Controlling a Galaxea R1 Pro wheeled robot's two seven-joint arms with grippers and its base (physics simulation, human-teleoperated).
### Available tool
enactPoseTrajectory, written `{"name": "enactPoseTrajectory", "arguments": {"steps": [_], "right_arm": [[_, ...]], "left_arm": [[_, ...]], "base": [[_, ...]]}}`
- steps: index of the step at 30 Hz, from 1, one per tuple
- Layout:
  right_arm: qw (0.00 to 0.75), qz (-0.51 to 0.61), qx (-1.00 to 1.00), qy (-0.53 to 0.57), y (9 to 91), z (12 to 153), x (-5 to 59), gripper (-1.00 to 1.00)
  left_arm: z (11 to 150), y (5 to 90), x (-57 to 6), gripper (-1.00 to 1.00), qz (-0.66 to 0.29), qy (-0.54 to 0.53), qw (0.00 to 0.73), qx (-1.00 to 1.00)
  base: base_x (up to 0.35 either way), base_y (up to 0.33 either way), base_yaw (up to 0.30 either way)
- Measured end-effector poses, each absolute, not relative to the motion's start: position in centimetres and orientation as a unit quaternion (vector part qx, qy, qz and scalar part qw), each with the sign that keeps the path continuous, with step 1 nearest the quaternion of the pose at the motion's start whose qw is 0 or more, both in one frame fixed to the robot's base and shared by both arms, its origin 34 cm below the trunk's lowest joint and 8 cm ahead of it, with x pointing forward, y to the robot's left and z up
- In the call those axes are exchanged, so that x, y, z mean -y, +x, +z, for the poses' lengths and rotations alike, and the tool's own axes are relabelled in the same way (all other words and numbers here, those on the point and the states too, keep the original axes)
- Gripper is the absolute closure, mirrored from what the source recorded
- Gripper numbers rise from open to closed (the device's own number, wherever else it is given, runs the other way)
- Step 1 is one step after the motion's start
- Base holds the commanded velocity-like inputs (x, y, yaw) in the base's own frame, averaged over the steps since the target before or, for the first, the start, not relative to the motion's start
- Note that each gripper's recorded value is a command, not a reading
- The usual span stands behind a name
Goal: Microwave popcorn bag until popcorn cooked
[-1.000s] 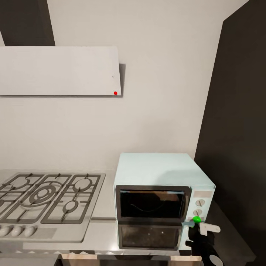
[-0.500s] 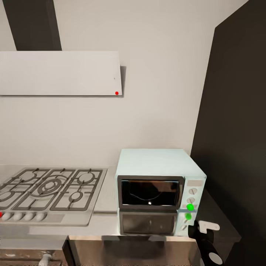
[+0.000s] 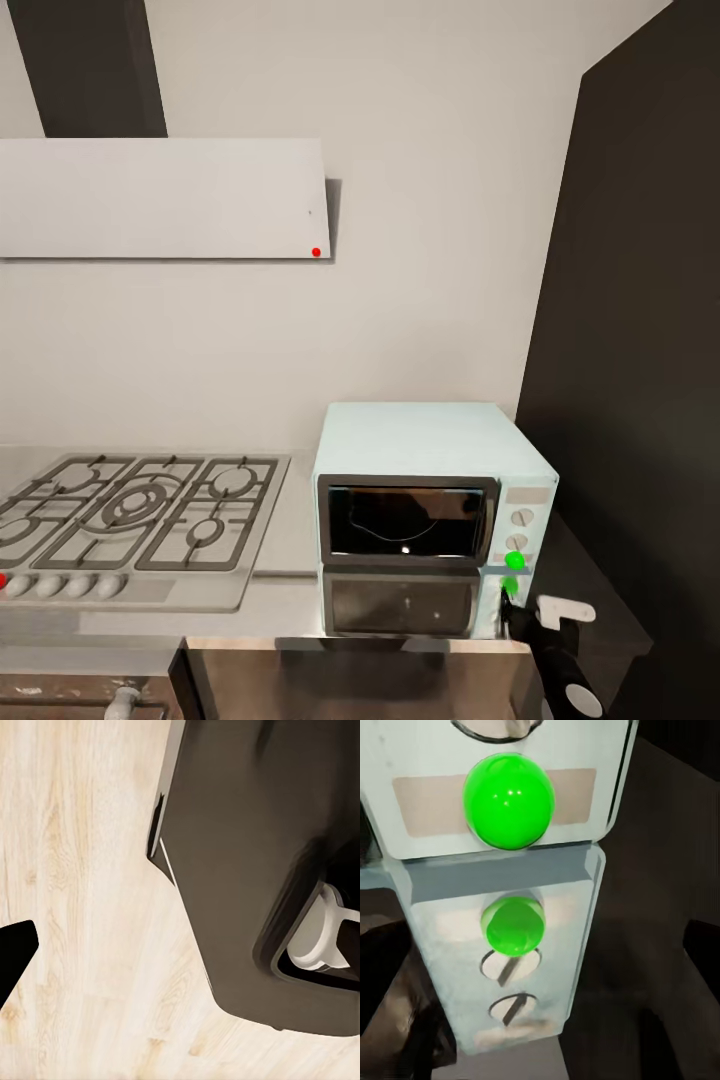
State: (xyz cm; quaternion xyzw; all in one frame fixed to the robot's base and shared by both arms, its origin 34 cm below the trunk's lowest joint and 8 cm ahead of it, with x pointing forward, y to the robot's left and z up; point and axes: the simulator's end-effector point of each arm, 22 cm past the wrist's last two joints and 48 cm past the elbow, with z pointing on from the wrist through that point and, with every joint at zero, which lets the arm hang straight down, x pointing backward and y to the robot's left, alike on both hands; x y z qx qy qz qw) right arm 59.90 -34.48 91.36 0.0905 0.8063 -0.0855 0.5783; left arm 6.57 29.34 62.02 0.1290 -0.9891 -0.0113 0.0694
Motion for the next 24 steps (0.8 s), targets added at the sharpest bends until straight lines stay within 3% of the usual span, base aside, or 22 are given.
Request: {"name": "enactPoseTrajectory", "arguments": {"steps": [7,24], "right_arm": [[0.583,-0.086,-0.803,0.09,60.01,91.6,34.48,-1.0],[0.579,-0.085,-0.806,0.09,59.87,91.16,34.39,-1.0]], "left_arm": [[62.01,6.58,-29.34,-1.0,-0.011,0.128,0.07,0.989],[62.01,6.59,-29.33,-1.0,-0.011,0.128,0.07,0.989]], "base": [[-0.059,0.0,0.0],[-0.331,0.0,0.0]]}}
